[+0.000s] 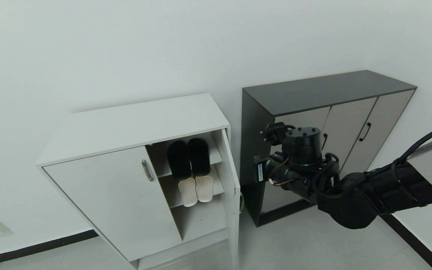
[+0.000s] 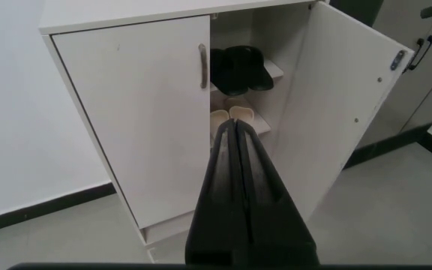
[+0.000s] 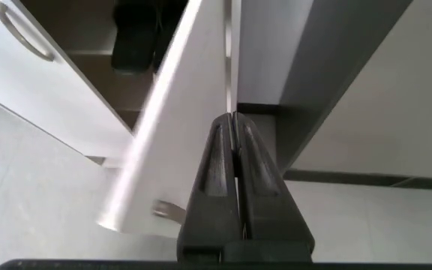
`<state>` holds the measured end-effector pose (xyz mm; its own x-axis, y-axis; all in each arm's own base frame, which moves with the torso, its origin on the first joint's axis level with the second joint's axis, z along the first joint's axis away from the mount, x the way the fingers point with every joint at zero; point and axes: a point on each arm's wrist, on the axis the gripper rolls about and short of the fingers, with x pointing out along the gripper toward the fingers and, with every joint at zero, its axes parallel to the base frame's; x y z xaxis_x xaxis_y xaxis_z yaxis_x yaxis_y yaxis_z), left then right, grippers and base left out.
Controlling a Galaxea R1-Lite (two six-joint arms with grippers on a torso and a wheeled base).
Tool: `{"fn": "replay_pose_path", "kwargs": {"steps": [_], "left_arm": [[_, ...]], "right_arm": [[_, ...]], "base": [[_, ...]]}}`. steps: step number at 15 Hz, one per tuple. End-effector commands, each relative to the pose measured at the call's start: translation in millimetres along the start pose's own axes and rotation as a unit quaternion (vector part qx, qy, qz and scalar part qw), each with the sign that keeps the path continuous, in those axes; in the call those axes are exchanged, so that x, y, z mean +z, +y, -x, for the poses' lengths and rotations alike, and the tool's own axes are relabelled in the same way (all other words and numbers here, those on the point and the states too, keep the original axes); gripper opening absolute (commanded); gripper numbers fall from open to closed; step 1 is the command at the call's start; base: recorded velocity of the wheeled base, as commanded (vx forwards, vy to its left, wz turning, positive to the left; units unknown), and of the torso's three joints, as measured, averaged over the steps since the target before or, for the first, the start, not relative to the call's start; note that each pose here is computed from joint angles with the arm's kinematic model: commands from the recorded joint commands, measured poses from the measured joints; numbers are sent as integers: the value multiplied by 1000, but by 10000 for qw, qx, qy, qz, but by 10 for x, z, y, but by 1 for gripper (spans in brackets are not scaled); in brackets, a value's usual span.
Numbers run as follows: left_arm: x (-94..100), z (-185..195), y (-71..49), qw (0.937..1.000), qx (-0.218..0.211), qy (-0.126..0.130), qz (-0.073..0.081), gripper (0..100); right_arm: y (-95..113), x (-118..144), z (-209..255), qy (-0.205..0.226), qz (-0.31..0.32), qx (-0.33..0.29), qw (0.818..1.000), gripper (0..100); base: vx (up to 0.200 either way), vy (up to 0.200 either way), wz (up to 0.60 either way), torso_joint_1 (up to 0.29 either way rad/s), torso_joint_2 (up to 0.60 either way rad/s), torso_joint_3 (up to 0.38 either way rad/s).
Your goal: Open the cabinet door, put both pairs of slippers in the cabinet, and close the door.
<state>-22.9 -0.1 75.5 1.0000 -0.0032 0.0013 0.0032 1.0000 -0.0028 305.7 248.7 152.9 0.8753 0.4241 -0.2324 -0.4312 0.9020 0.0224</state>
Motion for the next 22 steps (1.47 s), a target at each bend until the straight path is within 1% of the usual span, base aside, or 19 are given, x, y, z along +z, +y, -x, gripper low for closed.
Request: {"fn": "replay_pose_path", "kwargs": {"steps": [1, 2, 6, 9, 10, 13, 15, 16, 17, 19, 21, 22], "left_arm": [[0, -1, 0, 10000, 1, 6, 2, 0], [0, -1, 0, 10000, 1, 6, 9, 0], [0, -1, 0, 10000, -7, 6, 2, 0], [0, -1, 0, 10000, -7, 6, 9, 0], [0, -1, 0, 10000, 1, 6, 9, 0], [0, -1, 0, 10000, 1, 6, 9, 0], [0, -1, 0, 10000, 1, 6, 9, 0], [0, -1, 0, 10000, 1, 6, 9, 0], [0, -1, 0, 10000, 1, 6, 9, 0], [0, -1, 0, 10000, 1, 6, 9, 0], [0, -1, 0, 10000, 1, 6, 9, 0], [0, -1, 0, 10000, -7, 6, 9, 0]], "right_arm": [[1, 11, 26, -25, 56, 12, 10000, 0], [7, 21, 30, -40, 69, 21, 10000, 0], [60, 15, 38, -41, 93, 65, 9999, 0], [60, 15, 38, -40, 85, 65, 9999, 0], [55, 25, 38, -98, 68, 85, 9999, 0], [56, 17, 11, -239, 124, 101, 9996, 0], [51, 41, 16, -476, 118, 130, 9987, 0], [9, 76, 40, -472, 163, 43, 9987, 0], [-54, 133, 90, -435, 174, -35, 9989, 0], [-215, 218, 282, -19, 213, -236, 9995, 0], [-330, 206, 413, 229, 222, -367, 9988, 0], [-382, 177, 448, 282, 217, -421, 9985, 0]], "base": [[0, 0, 0, 0, 0, 0], [0, 0, 0, 0, 0, 0], [0, 0, 600, 0, 1, 2], [0, 0, 600, 4, 7, 2], [0, 0, 600, 2, 12, 2], [0, 0, 0, 0, 0, 0], [0, 0, 0, 0, 0, 0], [0, 0, 0, 0, 0, 0], [0, 0, 0, 0, 0, 0], [0, 0, 0, 0, 0, 0], [0, 0, 0, 0, 0, 0], [0, 0, 0, 0, 0, 0]]}}
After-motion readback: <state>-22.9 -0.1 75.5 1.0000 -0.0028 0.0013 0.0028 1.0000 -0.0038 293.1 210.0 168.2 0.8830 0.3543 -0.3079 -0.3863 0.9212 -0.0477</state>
